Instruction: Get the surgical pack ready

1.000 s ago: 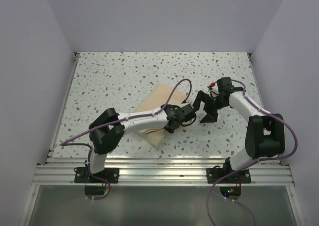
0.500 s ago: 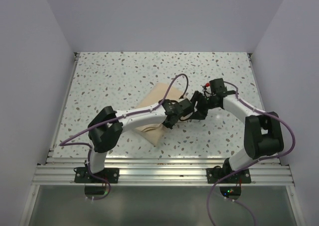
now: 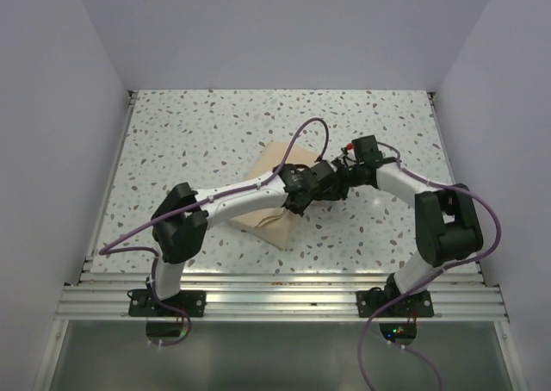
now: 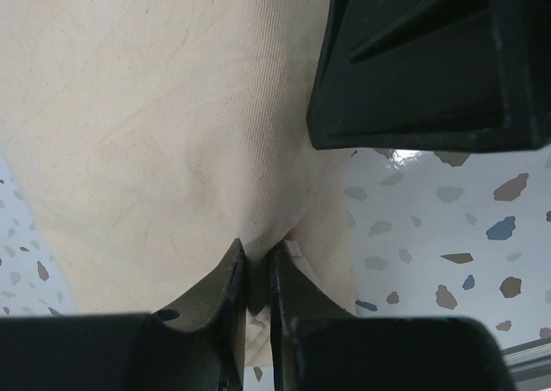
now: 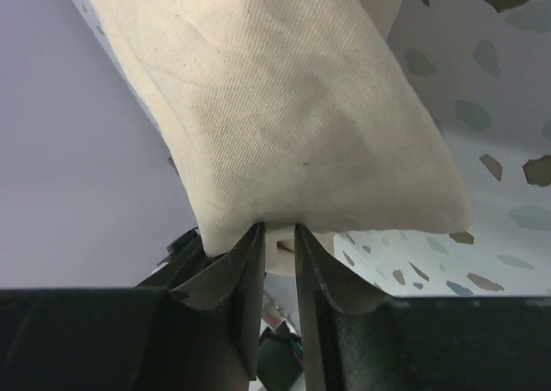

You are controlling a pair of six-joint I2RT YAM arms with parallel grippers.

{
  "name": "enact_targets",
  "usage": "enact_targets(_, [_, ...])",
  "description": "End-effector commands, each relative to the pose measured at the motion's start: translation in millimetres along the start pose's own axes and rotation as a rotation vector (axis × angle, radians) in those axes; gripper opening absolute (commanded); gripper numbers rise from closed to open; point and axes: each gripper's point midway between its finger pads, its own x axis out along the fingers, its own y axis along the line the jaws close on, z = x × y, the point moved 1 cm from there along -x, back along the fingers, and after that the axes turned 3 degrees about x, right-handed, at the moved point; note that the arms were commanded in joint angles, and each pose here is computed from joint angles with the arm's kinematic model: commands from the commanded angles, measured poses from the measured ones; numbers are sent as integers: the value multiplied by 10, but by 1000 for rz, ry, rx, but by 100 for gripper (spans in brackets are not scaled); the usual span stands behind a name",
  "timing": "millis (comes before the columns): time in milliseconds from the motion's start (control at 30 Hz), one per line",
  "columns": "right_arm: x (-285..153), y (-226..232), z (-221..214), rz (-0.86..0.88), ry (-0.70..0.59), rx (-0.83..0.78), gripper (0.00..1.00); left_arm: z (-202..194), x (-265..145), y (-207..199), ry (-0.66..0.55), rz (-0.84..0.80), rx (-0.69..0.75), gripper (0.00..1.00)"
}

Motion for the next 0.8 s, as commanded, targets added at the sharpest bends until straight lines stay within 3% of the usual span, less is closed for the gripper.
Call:
enact_targets(0, [20,111,77,48,-44,-27,23,394,-241,26,-130,-33,-33,0])
enact_targets(167, [174,117,76,40,-35,-56,17,488,-324,26,-159,-49,-37,0])
enact_targets(567, [525,573,218,205,-57,-78,18,611,-334,-29,-186,-76,-28,0])
enact_targets(767, [409,325,129,52,-10,-137,21,540,-253,34,-155,-58,-44,0])
